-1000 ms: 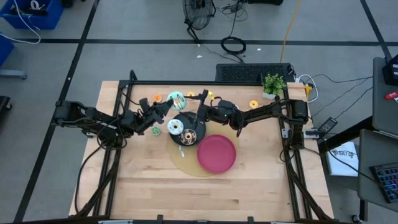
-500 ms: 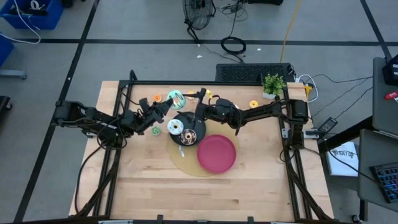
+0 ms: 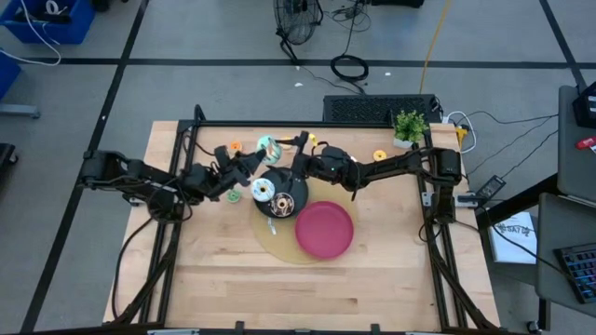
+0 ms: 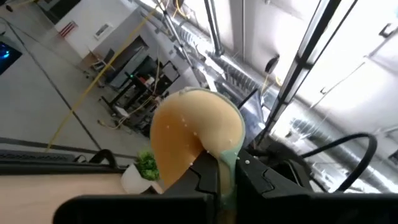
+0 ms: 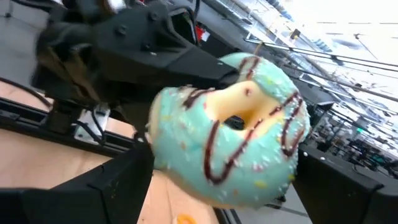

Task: Pick & Place donuts
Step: Put the large blue donut on the black plate

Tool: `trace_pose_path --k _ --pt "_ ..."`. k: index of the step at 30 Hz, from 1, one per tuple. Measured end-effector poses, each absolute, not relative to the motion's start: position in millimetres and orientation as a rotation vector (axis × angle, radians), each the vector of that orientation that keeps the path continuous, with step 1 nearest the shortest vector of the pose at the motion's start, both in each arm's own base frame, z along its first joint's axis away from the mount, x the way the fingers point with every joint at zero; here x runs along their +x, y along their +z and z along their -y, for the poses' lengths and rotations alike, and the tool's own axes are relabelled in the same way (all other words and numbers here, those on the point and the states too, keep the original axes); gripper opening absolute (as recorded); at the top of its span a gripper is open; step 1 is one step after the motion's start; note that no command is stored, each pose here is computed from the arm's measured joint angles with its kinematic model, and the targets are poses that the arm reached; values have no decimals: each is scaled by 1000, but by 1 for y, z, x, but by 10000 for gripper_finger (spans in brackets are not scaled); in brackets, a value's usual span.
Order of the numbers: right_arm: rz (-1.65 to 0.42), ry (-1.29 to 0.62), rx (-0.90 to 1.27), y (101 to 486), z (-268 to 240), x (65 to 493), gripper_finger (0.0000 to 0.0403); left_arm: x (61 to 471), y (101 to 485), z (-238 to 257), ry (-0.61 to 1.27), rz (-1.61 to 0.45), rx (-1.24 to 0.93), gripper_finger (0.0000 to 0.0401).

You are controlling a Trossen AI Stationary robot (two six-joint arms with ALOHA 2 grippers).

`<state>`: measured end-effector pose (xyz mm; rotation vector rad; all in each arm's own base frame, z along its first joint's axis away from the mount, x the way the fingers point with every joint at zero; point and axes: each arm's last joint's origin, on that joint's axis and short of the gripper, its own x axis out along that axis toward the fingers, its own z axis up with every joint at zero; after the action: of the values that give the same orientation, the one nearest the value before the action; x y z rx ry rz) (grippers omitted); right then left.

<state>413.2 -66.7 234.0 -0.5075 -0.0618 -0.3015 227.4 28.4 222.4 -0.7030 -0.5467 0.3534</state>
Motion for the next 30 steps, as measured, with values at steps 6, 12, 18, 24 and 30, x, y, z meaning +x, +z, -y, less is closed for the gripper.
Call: trace_pose_path --k 6,12,18,24,30 --pt "42 -329 -507 233 67 413 339 230 224 -26 358 522 -650 12" --pt "36 -326 -505 232 66 413 338 226 220 -25 372 522 -635 16" --pt "34 -325 -505 232 66 414 338 215 213 -27 367 554 -658 12" --pt "52 -316 -502 233 66 413 338 201 202 -28 358 575 -701 12" --pt "95 -259 -462 235 64 414 338 200 201 -28 356 574 -711 12"
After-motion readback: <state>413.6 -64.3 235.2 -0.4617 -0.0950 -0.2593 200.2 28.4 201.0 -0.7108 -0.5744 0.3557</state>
